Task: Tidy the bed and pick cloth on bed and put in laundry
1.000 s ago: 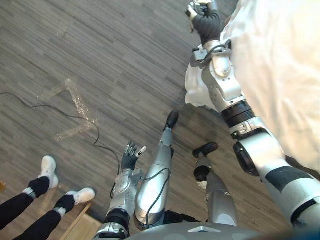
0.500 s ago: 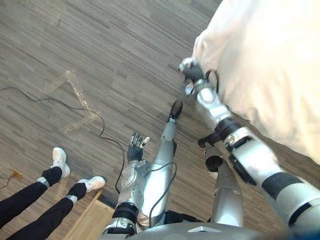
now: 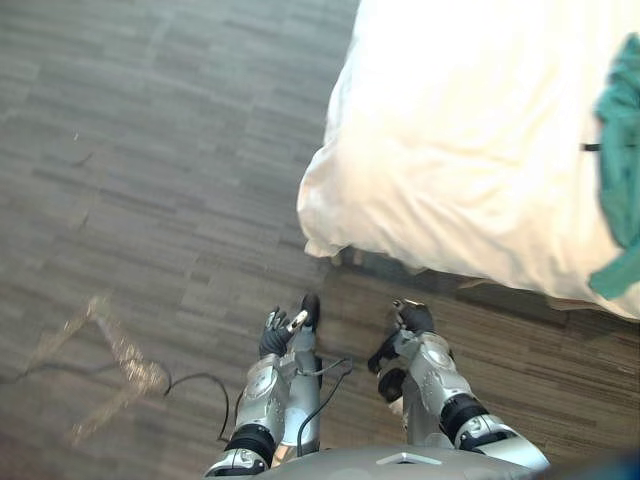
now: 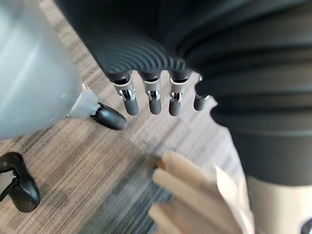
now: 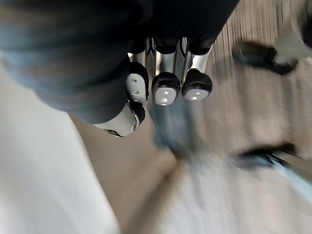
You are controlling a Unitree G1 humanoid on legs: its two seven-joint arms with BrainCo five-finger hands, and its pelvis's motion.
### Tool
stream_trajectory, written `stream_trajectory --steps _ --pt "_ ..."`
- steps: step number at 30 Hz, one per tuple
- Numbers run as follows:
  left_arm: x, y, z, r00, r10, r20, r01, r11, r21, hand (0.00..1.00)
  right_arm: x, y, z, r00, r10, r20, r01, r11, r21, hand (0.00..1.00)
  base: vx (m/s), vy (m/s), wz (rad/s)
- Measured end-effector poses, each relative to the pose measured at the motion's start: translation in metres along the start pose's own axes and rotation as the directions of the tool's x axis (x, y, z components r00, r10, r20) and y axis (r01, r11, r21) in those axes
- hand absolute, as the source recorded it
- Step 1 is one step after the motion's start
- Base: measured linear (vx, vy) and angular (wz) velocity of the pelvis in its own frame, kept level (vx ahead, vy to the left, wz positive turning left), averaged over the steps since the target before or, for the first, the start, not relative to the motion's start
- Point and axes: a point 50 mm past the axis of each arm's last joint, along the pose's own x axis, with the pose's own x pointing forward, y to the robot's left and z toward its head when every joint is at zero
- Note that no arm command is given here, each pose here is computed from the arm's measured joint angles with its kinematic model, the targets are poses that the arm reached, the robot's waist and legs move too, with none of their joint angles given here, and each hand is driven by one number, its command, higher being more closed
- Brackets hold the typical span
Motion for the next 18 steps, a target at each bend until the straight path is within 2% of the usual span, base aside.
stream_trajectory --steps 2,5,8,12,14,18 --pt "-0.005 0.017 -0.014 0.997 0.043 -0.071 -0.042 0.999 0.016 0.00 -0.008 -0.031 -0.014 0.995 -0.088 -0.044 0.090 0.995 0.043 1.00 0.09 0.006 -0.47" --pt "-0.008 0.028 -0.023 0.991 0.076 -0.114 -0.075 0.997 0.019 0.00 -0.014 -0.051 -0.015 0.991 -0.126 -0.043 0.128 0.990 0.062 1.00 0.08 0.040 -0.49" --pt "-0.015 0.038 -0.032 0.985 0.091 -0.144 -0.087 0.996 0.036 0.00 -0.019 -0.047 0.006 0.996 -0.065 0.068 0.060 0.996 0.069 1.00 0.08 0.047 -0.41" --pt "-0.025 0.054 -0.046 0.973 0.127 -0.192 -0.120 0.992 0.047 0.00 -0.031 -0.008 0.049 0.949 0.158 0.273 -0.179 0.982 0.056 1.00 0.08 0.031 -0.35" --pt "-0.031 0.062 -0.054 0.961 0.158 -0.226 -0.149 0.987 0.054 0.00 -0.046 0.024 0.073 0.859 0.322 0.398 -0.368 0.929 0.042 1.00 0.05 0.014 -0.19" --pt "-0.034 0.068 -0.056 0.958 0.166 -0.236 -0.145 0.984 0.104 0.00 -0.057 0.057 0.092 0.752 0.462 0.470 -0.532 0.846 0.019 1.00 0.02 0.014 -0.06"
